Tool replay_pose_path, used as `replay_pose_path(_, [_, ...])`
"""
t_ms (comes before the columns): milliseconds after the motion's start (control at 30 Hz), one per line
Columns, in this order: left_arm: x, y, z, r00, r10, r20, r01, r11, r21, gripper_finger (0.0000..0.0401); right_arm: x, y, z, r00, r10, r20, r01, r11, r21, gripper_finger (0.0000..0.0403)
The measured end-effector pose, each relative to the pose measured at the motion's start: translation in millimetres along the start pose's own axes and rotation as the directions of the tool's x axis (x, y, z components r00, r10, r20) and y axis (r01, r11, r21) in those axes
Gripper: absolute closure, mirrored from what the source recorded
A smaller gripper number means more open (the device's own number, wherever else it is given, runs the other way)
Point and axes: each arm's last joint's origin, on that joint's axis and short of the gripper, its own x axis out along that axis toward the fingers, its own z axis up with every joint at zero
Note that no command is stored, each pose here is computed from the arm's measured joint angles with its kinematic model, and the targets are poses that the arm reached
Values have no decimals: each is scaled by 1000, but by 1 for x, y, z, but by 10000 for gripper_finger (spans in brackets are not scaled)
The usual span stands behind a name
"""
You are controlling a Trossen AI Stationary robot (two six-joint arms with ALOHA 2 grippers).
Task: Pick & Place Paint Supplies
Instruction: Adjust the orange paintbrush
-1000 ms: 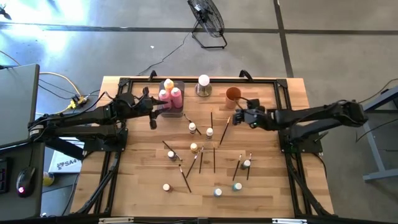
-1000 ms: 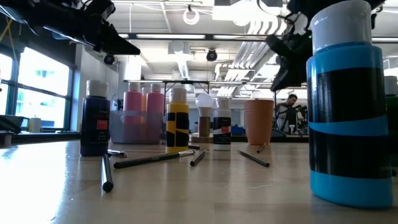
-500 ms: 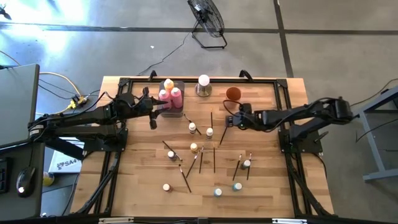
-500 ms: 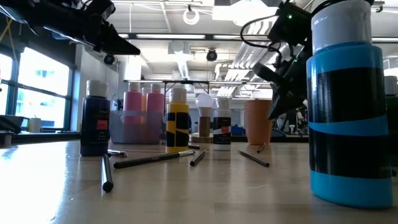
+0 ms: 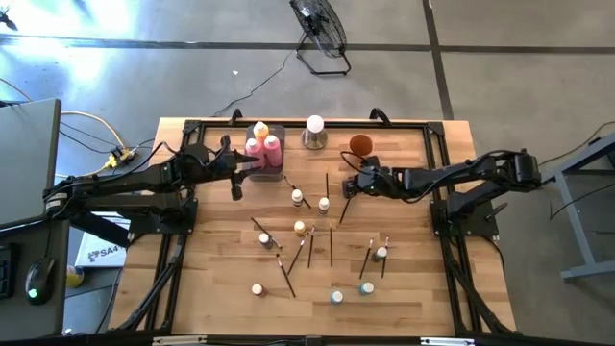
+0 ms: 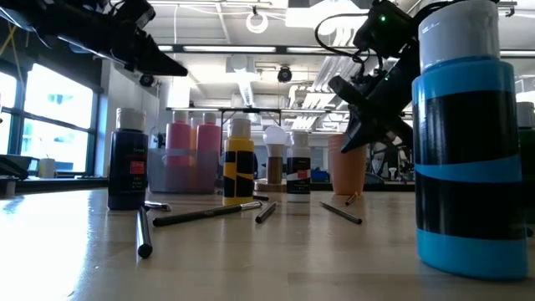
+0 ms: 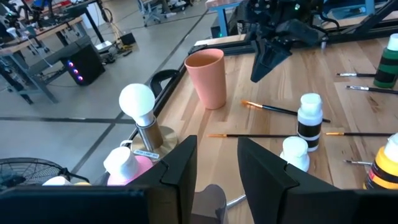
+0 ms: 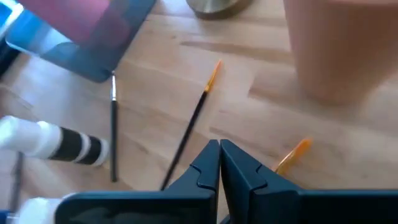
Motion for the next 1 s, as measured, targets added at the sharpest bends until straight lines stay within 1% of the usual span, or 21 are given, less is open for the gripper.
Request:
replay_pose_path(67, [0, 0, 0, 1000, 0, -2, 0, 1000, 0, 290, 2, -2, 0, 1000, -7, -23, 9, 996, 90, 399])
replay_pose_path(100, [0, 0, 0, 1000, -1, -2, 1, 1000, 0, 290, 3, -4, -1, 999, -23, -35, 27, 993, 115, 399])
replay_pose_path(200, [0, 0, 0, 1000, -1, -2, 1, 1000, 0, 290, 11, -6, -7, 996, -49, -70, 58, 989, 134, 399])
replay_pose_path(333, [0, 0, 0, 1000, -1, -2, 1, 1000, 0, 290, 25, -9, -19, 984, -52, -171, 80, 984, 157, 400])
replay_pose_path(433, [0, 0, 0, 1000, 2, -3, -2, 1000, 0, 290, 33, -11, -28, 977, -70, -200, 104, 980, 166, 400])
replay_pose_path(533, [0, 1, 0, 1000, 19, -7, -19, 1000, 0, 290, 37, -7, -32, 973, -48, -225, 87, 982, 168, 400])
replay_pose_path(700, [0, 1, 0, 999, 32, -10, -32, 999, 0, 290, 38, 9, -31, 963, -19, -267, 58, 989, 136, 400])
replay_pose_path(867, [0, 1, 0, 999, 32, -10, -32, 999, 0, 290, 33, 14, -33, 949, -62, -308, 96, 991, 95, 400])
replay_pose_path(1000, [0, 1, 0, 999, 33, -10, -33, 999, 0, 290, 31, 11, -38, 932, -91, -350, 131, 987, 94, 401])
